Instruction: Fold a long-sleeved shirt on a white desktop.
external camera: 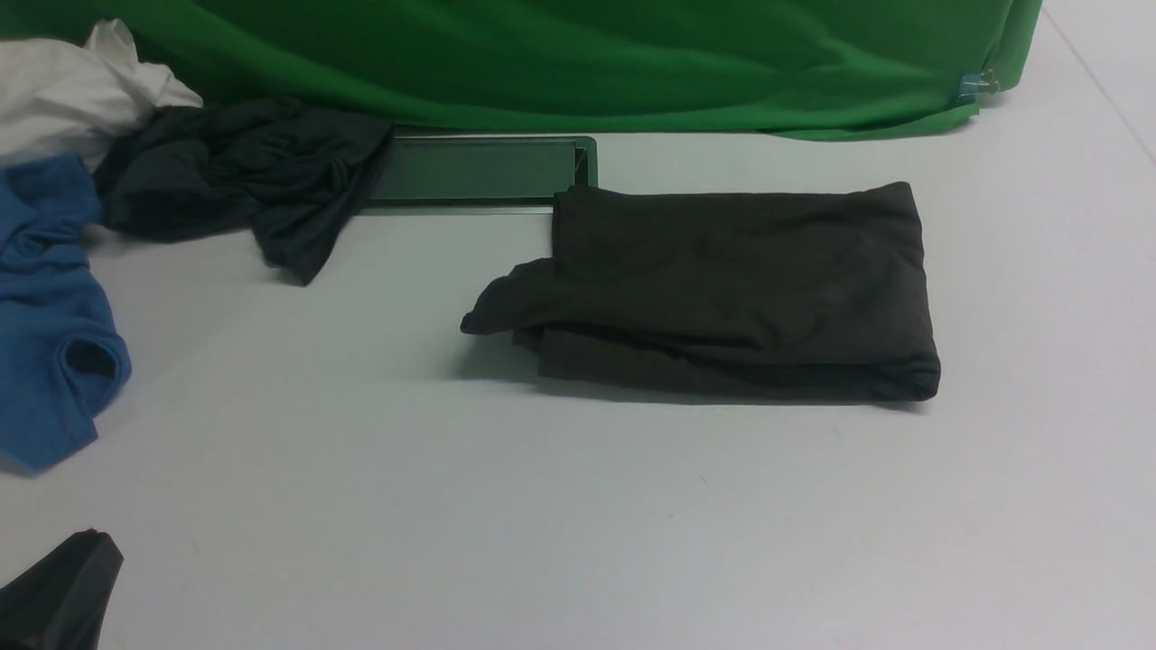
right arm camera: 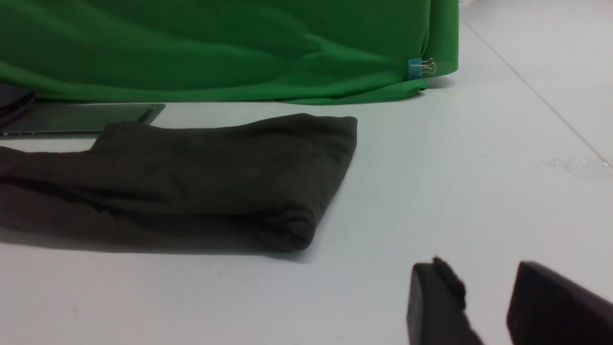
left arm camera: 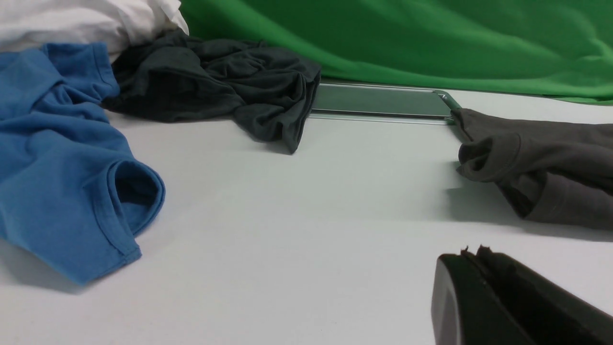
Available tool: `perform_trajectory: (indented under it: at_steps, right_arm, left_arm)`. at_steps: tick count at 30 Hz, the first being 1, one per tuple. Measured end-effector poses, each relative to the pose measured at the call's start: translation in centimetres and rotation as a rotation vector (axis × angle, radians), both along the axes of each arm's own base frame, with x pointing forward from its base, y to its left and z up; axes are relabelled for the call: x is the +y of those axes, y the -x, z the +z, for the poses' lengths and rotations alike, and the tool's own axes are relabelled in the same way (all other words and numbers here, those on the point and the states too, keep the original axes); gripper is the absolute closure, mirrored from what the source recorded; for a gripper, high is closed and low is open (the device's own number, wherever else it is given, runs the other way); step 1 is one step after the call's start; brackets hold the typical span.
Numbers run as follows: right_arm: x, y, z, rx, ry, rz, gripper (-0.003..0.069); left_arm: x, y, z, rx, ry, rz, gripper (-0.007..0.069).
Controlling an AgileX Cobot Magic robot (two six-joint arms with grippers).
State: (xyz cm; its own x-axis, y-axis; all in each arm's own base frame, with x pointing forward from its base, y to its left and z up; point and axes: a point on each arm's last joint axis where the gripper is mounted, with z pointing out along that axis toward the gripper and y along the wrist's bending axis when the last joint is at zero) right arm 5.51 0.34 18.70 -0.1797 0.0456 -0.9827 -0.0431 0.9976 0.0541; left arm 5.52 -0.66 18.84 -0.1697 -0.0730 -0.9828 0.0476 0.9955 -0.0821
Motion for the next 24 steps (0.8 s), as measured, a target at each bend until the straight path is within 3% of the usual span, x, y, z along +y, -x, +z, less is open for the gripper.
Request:
perform_trajectory:
  at_steps: [24]
  right_arm:
    - [0.0,0.0,0.0,0.0,0.0,0.0,0.0421]
  left_arm:
    - [0.0,0.0,0.0,0.0,0.0,0.0,0.0608]
